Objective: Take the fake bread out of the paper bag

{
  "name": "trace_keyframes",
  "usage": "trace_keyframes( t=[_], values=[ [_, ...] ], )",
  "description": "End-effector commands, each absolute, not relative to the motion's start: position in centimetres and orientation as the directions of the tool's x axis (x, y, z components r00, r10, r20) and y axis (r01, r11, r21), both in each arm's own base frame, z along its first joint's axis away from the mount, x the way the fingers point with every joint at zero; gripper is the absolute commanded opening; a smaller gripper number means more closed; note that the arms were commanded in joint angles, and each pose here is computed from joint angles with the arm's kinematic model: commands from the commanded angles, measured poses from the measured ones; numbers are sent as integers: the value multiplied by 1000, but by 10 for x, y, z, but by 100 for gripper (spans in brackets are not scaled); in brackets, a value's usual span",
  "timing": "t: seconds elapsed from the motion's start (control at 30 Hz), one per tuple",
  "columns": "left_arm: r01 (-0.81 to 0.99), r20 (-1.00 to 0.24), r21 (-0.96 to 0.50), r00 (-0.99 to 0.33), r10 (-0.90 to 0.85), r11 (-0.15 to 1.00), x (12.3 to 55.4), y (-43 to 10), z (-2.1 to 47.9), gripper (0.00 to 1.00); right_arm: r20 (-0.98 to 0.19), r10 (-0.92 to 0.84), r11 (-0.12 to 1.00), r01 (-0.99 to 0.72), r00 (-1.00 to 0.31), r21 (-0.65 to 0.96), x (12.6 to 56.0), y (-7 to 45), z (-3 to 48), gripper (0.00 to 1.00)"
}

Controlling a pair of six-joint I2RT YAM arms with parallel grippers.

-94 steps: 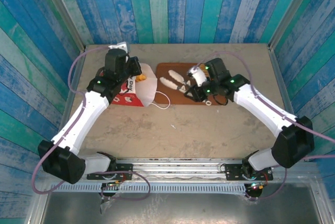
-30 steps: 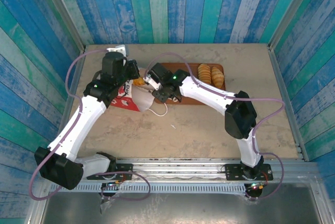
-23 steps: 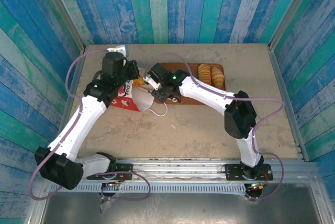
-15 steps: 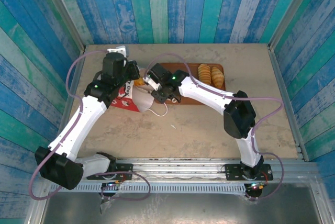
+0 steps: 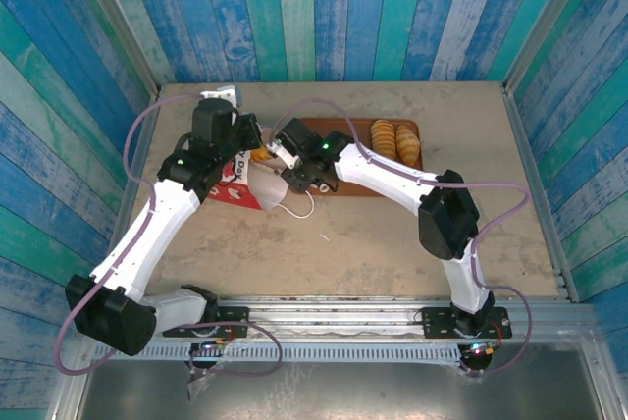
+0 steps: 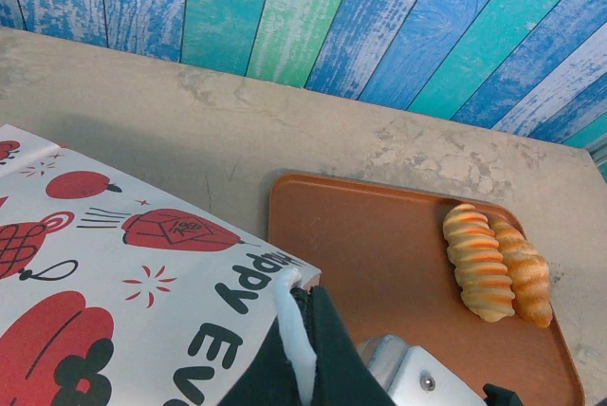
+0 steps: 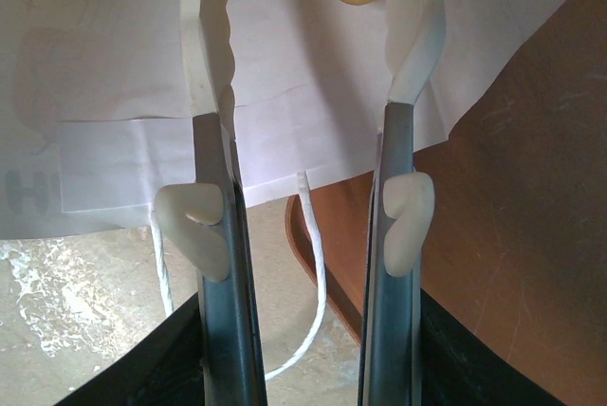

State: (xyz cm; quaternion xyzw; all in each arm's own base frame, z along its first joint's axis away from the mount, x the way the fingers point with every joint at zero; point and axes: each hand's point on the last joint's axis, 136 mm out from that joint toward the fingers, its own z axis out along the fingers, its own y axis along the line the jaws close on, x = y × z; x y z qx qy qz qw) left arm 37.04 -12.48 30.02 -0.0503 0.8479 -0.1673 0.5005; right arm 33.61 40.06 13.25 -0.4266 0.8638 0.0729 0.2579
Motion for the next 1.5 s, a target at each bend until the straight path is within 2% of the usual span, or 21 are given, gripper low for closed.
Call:
trace_keyframes(
  t=[0.0, 0.4, 0.73, 1.27, 1.47],
  values=[
    [107, -858, -357, -430, -280, 928, 363, -123, 326, 0, -526, -685, 626, -776, -503, -73, 337, 412, 132, 49],
    [117, -856, -362, -434, -281, 925, 363, -125, 327, 0, -526, -678, 627, -778, -514, -48, 338, 419, 126, 49],
    [117, -854, -369, -435, -286, 922, 365, -126, 325, 0, -543, -663, 622, -783, -515, -17, 330, 418, 140, 44],
    [108, -849, -383, -432, -304, 917, 366, -126, 323, 0, -540, -539, 590, -747, -647, 306, 294, 410, 150, 41],
    [112, -844, -391, -439, -308, 913, 369, -129, 320, 0, -532, -467, 594, -696, -706, 403, 294, 395, 156, 41]
  ],
)
